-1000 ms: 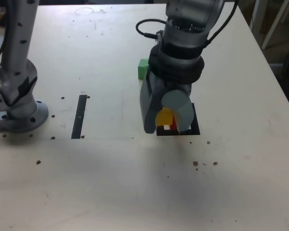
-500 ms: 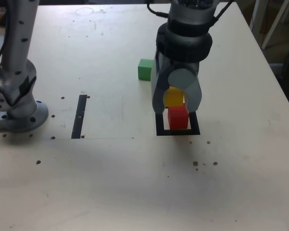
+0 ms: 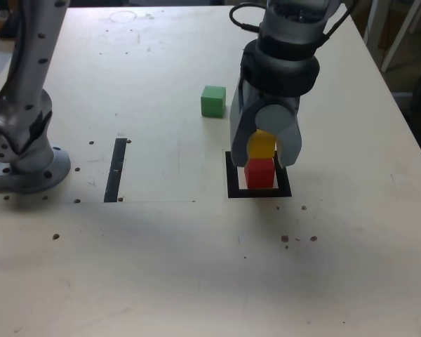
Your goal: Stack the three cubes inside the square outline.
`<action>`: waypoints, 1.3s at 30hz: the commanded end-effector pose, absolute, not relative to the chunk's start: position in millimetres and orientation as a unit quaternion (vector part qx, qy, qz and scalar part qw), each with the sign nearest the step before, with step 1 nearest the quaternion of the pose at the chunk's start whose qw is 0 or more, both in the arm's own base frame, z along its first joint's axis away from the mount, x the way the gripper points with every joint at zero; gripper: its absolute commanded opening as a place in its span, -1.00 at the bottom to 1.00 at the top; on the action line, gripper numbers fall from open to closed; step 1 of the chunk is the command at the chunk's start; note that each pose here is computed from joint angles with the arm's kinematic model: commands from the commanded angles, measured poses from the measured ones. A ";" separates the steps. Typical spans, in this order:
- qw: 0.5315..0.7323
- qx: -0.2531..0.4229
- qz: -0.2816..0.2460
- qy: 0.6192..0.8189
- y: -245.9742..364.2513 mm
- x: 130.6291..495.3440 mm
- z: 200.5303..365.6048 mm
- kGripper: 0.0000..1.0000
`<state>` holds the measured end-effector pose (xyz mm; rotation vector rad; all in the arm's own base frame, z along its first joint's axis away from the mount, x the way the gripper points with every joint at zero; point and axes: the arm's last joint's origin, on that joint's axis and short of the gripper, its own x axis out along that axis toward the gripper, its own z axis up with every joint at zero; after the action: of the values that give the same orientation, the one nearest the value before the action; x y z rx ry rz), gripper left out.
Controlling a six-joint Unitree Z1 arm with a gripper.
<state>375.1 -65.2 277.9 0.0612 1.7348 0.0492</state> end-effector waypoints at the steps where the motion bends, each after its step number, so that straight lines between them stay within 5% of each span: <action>1: 0.646 0.026 0.020 0.763 -64.9 377.5 275.7 -0.36; 20: 0.637 0.020 0.015 0.771 -65.3 383.5 262.7 -0.35; 22: 0.636 0.019 0.015 0.771 -64.8 383.5 262.2 -0.18; 28: 0.636 0.018 0.014 0.771 -64.6 383.1 261.0 0.86; 39: 0.634 0.016 0.017 0.773 -63.8 379.6 261.6 0.96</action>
<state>380.7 -65.0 260.4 0.0390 1.7698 0.0324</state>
